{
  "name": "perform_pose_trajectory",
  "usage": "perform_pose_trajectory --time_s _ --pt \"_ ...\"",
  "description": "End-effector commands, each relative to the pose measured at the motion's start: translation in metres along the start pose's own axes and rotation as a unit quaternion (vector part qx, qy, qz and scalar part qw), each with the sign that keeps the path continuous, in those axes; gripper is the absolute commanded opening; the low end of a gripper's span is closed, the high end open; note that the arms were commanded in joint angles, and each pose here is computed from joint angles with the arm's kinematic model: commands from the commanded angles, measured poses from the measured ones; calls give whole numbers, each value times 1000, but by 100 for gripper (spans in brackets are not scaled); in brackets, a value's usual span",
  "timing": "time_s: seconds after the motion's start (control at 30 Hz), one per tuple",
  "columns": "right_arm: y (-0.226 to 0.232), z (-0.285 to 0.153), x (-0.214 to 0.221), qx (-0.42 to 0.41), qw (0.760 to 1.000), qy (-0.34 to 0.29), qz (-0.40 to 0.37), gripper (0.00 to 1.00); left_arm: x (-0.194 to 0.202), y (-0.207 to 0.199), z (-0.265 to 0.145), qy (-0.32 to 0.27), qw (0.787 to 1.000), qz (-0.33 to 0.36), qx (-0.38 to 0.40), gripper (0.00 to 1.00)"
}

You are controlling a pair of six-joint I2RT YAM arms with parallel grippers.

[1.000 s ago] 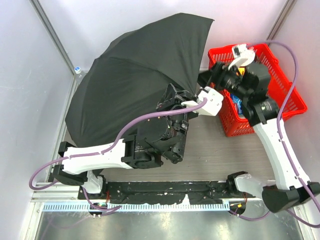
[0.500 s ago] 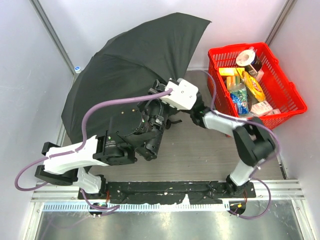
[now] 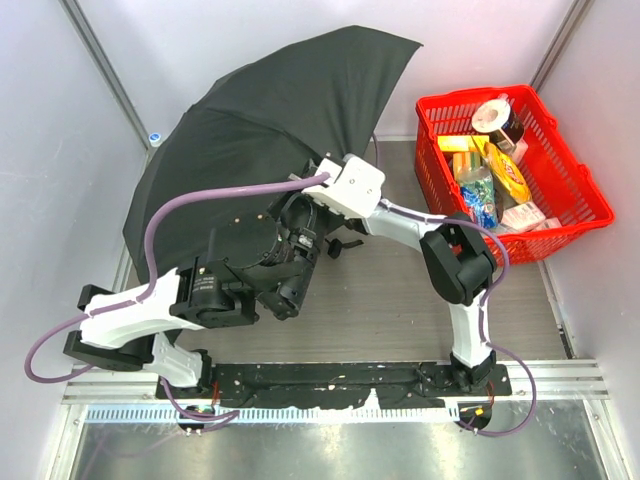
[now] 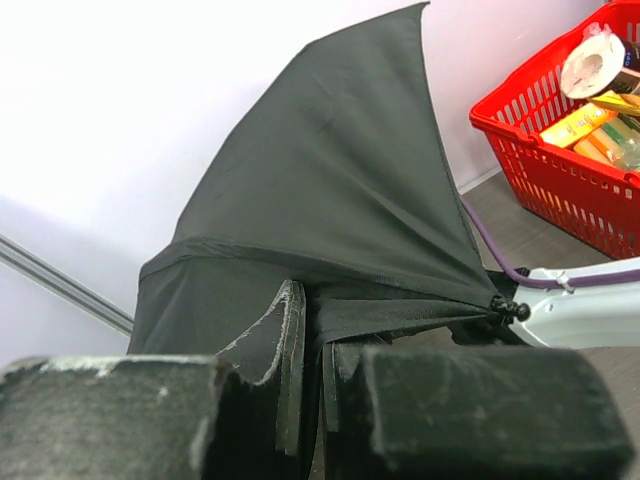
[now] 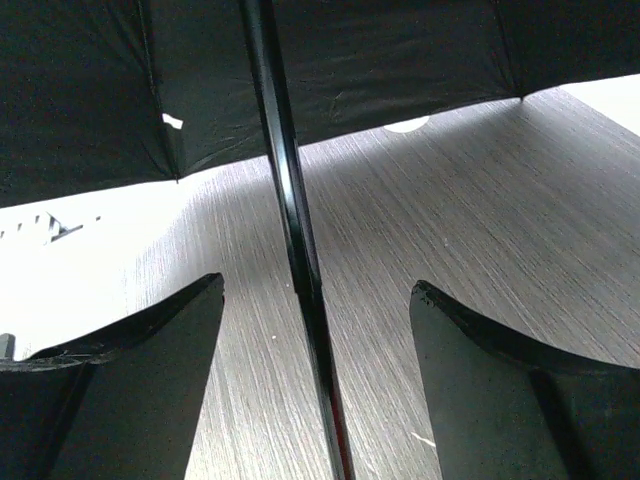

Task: Put away the umbrella

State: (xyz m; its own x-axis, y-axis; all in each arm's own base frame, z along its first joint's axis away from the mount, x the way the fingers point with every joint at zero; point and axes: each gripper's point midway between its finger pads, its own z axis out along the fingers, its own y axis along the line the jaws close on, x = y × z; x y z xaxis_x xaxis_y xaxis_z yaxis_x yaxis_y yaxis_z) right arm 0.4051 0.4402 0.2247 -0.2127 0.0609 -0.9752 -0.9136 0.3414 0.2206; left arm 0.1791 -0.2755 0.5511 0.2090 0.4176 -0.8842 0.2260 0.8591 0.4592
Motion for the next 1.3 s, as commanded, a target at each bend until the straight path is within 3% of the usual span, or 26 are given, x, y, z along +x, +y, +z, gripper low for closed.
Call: perform_pose_trajectory --time_s 0.0,0.1,0.2,0.27,0.37,0.43,0.47,0.5,0.57,0.6,0.77,0.83,0.9,1.07,1.27 --pt "3 9 -53 0 1000 -28 -5 80 -10 37 -10 -19 995 -94 -2 10" --pt "21 32 -44 -54 999 -5 0 77 -14 42 -12 -31 992 -122 11 10" --pt "28 55 -28 -59 998 -1 -12 70 -15 46 -14 -34 991 -131 16 11" --pt "34 66 -29 -56 998 -6 -15 60 -15 48 -14 -33 990 -133 15 11" --pt "42 69 -39 -41 999 -26 -23 31 -13 51 -17 -34 989 -141 24 13" --pt "41 62 -55 -14 999 -42 -27 13 -12 57 -20 -36 987 -155 34 24" --pt "42 56 -74 1 998 -57 -31 3 -13 61 -23 -39 985 -164 43 36" --pt "42 53 -79 11 998 -58 -30 1 -14 63 -25 -43 982 -173 56 55" --pt "39 41 -108 44 996 -68 -39 1 -21 67 -33 -55 972 -207 95 91" --pt "38 38 -107 51 997 -54 -38 1 -26 73 -38 -63 964 -229 115 99" --pt "26 22 -140 110 993 -43 -8 1 -49 108 -71 -111 918 -312 217 100" --pt "17 15 -151 129 990 -48 23 1 -55 132 -84 -143 897 -345 235 100" --pt "3 1 -165 155 985 -54 53 1 -54 148 -90 -158 889 -359 235 100" --pt "-20 -32 -199 208 969 -86 104 1 -46 150 -89 -159 902 -330 227 100" --pt "-42 -78 -245 272 939 -150 150 1 -13 126 -63 -96 955 -235 152 98"
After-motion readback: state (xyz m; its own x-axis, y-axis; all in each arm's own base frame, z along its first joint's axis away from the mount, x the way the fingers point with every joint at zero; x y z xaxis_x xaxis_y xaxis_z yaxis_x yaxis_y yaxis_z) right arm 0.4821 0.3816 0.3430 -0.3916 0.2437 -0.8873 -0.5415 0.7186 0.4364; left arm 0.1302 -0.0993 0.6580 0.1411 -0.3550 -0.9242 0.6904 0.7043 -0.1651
